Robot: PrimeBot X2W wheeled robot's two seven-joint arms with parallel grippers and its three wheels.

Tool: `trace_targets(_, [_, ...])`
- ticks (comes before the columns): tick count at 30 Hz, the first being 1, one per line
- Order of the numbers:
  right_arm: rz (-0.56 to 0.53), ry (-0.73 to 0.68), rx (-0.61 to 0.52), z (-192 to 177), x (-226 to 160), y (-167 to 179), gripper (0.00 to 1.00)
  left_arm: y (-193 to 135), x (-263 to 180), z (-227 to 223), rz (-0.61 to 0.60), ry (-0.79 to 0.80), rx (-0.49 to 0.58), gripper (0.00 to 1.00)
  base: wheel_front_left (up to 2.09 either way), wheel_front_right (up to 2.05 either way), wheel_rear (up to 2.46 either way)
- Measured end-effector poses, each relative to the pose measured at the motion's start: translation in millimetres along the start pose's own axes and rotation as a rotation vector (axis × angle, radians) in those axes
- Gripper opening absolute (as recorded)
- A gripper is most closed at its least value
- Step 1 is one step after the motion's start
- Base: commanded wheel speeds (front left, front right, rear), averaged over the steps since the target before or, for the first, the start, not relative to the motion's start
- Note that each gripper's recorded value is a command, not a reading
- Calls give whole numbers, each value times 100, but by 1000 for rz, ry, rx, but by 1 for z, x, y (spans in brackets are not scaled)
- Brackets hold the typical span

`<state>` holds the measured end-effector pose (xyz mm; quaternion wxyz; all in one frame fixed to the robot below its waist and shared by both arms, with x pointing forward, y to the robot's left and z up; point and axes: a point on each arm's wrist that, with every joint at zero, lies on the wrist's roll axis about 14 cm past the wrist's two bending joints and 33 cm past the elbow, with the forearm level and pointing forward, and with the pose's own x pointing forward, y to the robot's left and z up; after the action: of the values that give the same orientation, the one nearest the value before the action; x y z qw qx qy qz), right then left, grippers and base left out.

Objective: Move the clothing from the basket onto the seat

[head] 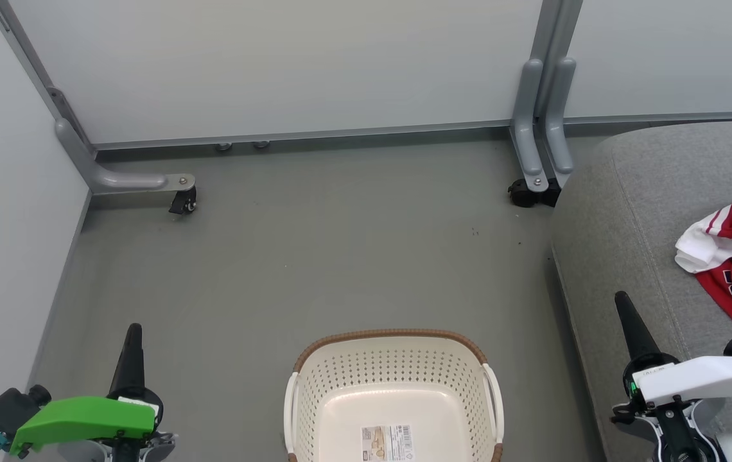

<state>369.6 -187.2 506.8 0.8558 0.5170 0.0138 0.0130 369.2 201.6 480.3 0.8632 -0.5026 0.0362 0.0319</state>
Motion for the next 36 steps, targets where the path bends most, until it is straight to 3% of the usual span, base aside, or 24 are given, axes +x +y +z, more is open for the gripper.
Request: trace_targets(36, [-11,-22,325,7,12,-6,0,-13,10,6,-43,-3,-349,0,0,0,0])
